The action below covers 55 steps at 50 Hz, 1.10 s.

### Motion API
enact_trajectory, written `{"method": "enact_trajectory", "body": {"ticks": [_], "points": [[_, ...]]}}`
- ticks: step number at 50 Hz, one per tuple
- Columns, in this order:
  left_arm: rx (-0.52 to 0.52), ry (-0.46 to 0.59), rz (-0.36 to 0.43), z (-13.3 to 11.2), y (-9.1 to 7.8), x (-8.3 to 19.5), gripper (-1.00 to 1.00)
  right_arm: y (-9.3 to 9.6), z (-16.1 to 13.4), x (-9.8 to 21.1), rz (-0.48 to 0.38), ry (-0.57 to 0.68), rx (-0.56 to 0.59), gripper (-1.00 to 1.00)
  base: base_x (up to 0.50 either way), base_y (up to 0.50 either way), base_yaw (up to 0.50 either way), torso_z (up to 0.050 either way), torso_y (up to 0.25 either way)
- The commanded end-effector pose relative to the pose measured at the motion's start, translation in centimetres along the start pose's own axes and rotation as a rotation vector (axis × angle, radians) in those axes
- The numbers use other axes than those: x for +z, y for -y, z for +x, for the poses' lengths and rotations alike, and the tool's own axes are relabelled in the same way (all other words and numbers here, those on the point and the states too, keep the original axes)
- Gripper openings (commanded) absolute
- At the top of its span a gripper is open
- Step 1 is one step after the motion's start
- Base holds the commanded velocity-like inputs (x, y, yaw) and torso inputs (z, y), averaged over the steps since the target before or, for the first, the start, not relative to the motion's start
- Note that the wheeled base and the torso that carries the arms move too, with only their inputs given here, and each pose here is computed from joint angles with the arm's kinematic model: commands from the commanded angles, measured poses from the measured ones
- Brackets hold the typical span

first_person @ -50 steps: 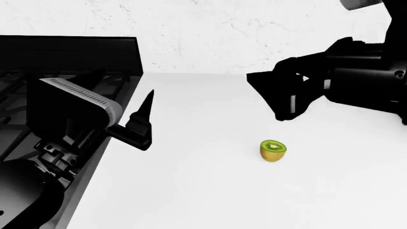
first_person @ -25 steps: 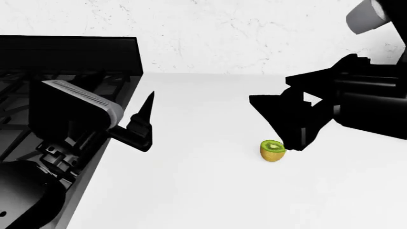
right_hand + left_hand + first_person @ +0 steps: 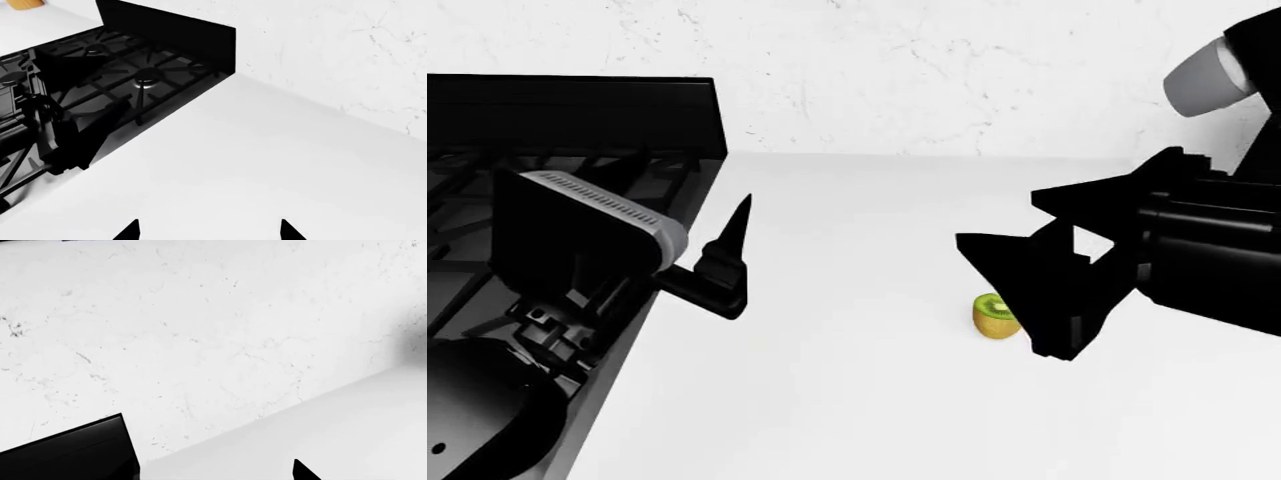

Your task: Pick the tomato, kiwi from the counter and place them in the cabinet. Then close the cabinet.

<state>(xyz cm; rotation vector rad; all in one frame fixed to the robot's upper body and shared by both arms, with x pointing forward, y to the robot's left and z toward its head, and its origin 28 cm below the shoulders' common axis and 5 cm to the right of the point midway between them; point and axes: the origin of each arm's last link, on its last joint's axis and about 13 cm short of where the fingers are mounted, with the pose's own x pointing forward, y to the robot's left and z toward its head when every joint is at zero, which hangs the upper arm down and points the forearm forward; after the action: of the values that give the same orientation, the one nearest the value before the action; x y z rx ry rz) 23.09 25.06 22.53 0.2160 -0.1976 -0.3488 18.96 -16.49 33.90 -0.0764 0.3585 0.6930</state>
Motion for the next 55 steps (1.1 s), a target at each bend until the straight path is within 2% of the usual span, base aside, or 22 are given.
{"method": "enact_trajectory", "body": {"ticks": [1, 47, 55], "points": [[0.000, -0.002, -0.001, 0.0, 0.0, -0.1, 1.00, 0.3, 0.4, -1.0, 0.023, -0.015, -0.007, 1.00, 0.00, 0.00, 0.00, 0.000, 0.000], [0.004, -0.001, -0.004, 0.0, -0.1, -0.1, 1.00, 1.7, 2.2, -3.8, 0.088, -0.091, -0.043, 1.00, 0.00, 0.00, 0.00, 0.000, 0.000], [0.005, -0.003, -0.006, 0.0, -0.1, -0.2, 1.00, 2.3, 2.4, -3.8, 0.081, -0.085, -0.105, 1.00, 0.00, 0.00, 0.00, 0.000, 0.000]]}}
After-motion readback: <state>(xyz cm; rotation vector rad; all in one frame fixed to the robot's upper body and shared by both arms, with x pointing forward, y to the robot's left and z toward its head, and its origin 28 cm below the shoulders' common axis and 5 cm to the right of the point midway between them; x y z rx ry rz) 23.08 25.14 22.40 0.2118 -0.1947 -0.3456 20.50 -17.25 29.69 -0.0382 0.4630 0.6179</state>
